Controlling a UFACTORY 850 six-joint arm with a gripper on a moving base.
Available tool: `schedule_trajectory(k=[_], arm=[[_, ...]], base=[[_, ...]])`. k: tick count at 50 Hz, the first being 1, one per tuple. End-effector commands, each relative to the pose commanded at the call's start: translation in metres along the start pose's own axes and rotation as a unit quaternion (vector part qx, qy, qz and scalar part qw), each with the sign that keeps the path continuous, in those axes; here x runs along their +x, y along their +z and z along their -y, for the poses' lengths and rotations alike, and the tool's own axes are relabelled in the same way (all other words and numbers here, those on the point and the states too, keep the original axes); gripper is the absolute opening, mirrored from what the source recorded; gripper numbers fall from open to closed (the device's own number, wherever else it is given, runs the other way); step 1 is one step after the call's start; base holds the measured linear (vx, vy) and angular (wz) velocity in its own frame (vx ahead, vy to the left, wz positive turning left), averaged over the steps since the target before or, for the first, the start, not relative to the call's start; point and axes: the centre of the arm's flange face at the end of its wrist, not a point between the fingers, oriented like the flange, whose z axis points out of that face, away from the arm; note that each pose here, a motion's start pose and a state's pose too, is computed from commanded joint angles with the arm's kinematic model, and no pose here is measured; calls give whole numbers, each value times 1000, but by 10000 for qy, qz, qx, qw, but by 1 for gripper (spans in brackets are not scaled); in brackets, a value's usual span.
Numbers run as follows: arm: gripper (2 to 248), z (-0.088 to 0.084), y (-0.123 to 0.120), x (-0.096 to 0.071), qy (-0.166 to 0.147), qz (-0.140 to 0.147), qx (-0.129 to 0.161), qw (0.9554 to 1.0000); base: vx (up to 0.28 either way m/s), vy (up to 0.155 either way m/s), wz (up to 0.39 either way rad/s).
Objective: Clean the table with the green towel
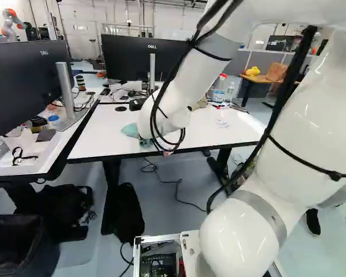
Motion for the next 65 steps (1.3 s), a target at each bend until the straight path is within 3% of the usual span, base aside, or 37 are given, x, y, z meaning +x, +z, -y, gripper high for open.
schedule_trajectory(k=[14,31,65], arm=[[50,5,-18,-20,-45,-10,46,10000],[50,-15,-27,-30,160,-21,-166,9997],[50,-46,9,9,412,1,-425,9982]], base=[[0,0,0],[0,0,0],[0,0,0]])
